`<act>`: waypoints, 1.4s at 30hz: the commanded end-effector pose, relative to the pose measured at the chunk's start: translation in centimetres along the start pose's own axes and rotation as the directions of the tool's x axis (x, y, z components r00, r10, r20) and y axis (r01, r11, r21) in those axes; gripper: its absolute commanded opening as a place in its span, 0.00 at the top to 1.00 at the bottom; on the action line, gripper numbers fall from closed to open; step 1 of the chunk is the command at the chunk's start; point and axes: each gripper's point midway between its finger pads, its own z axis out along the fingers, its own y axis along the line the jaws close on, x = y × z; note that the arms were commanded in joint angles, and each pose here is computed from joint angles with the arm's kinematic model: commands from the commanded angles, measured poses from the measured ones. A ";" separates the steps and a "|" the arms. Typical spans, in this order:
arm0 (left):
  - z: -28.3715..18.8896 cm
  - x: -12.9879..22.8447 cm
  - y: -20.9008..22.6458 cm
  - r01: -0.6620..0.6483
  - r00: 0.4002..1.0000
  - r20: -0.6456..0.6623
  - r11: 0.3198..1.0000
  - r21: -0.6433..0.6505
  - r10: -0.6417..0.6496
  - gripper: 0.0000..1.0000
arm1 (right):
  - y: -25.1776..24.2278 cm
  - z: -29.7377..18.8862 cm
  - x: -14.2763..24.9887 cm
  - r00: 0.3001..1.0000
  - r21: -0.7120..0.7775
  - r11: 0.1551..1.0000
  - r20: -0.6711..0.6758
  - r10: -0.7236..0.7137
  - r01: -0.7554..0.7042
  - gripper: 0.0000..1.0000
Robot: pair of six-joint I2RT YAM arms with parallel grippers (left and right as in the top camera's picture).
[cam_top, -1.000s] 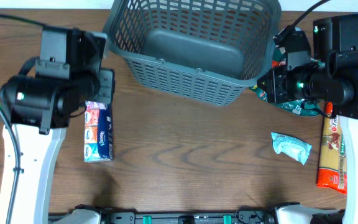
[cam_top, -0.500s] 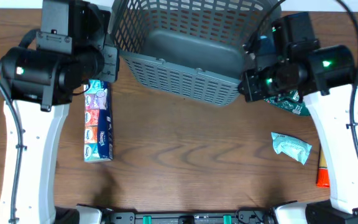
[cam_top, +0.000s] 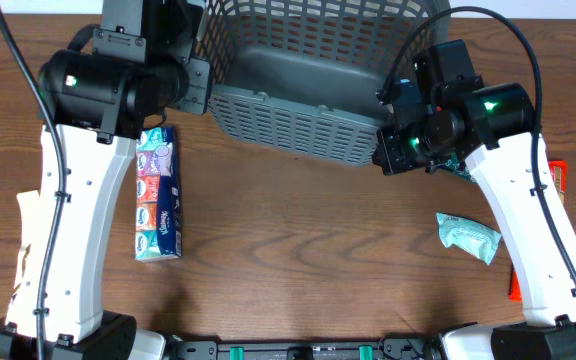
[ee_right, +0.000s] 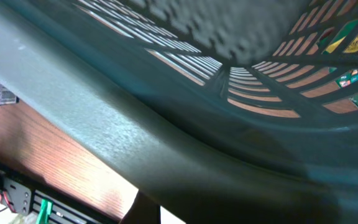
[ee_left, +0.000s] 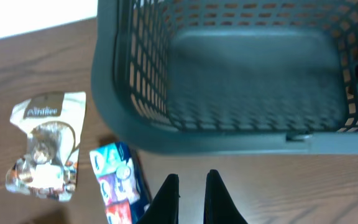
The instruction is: Pack container
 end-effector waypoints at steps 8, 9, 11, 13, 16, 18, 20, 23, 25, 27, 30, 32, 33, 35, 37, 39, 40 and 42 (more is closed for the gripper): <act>3.2 -0.9 -0.9 -0.087 0.996 -0.021 0.996 0.016 0.087 0.95 | -0.4 0.3 -0.8 1.000 0.030 0.999 0.025 -0.018 0.017 0.99; 3.6 -0.8 -0.9 -0.093 0.995 -0.029 0.996 0.017 0.093 0.95 | -0.6 0.2 -0.8 1.000 0.041 0.999 0.025 -0.018 0.017 0.99; 4.1 -0.7 -1.0 -0.093 0.995 -0.040 0.996 0.018 0.093 0.95 | -0.8 0.2 -0.8 1.000 0.051 0.999 0.026 -0.018 0.016 0.99; 4.7 -0.6 -1.0 -0.107 0.993 -0.051 0.994 0.020 0.108 0.94 | -0.8 0.2 -0.9 0.999 0.051 0.999 0.031 -0.019 0.017 0.99; 5.5 -0.4 -1.0 -0.115 0.991 -0.068 0.993 0.022 0.116 0.95 | -0.8 0.2 -1.1 0.999 0.051 0.999 0.038 -0.020 0.018 0.98; 5.9 -0.3 -1.0 -0.118 0.990 -0.078 0.993 0.024 0.119 0.95 | -0.8 0.2 -1.1 0.999 0.051 0.999 0.041 -0.021 0.019 0.99; 6.4 -0.2 -1.0 -0.118 0.989 -0.089 0.993 0.025 0.119 0.95 | -0.8 0.2 -1.1 0.999 0.051 0.999 0.041 -0.021 0.019 0.99; 6.7 0.0 -1.0 -0.117 0.988 -0.099 0.993 0.026 0.119 0.95 | -0.8 0.2 -1.2 0.999 0.051 0.999 0.045 -0.022 0.020 0.99; 6.8 0.2 -1.0 -0.117 0.987 -0.106 0.993 0.027 0.119 0.95 | -0.8 0.2 -1.4 0.998 0.054 0.998 0.050 -0.023 0.020 0.99; 6.9 0.5 -1.0 -0.117 0.986 -0.117 0.993 0.028 0.119 0.95 | -1.0 0.2 -1.4 0.998 0.067 0.998 0.053 -0.023 0.020 0.99; 6.8 1.1 -1.0 -0.116 0.983 -0.140 0.993 0.031 0.119 0.94 | -1.4 0.2 -1.4 0.998 0.085 0.996 0.053 -0.023 0.019 0.99; 6.8 1.4 -1.0 -0.116 0.981 -0.151 0.993 0.033 0.119 0.95 | -1.4 0.2 -1.5 0.998 0.088 0.996 0.053 -0.023 0.018 0.99; 6.8 1.5 -1.0 -0.116 0.980 -0.157 0.993 0.034 0.119 0.95 | -1.4 0.2 -1.5 0.998 0.088 0.996 0.053 -0.023 0.018 0.99; 6.8 1.7 -1.0 -0.115 0.979 -0.165 0.993 0.035 0.120 0.94 | -1.4 0.2 -1.5 0.998 0.088 0.996 0.053 -0.024 0.019 0.99; 6.9 1.9 -1.0 -0.116 0.978 -0.170 0.993 0.035 0.120 0.95 | -1.4 0.2 -1.5 0.998 0.088 0.996 0.053 -0.023 0.018 0.99; 7.1 2.2 -1.0 -0.115 0.976 -0.181 0.993 0.036 0.120 0.95 | -1.4 0.2 -1.5 0.998 0.088 0.996 0.054 -0.023 0.018 0.99; 7.1 2.3 -1.0 -0.115 0.975 -0.185 0.993 0.037 0.120 0.94 | -1.4 0.2 -1.5 0.998 0.088 0.996 0.054 -0.023 0.019 0.99; 7.3 2.6 -1.0 -0.114 0.973 -0.196 0.993 0.039 0.120 0.95 | -1.4 0.2 -1.5 0.998 0.089 0.996 0.054 -0.024 0.019 0.99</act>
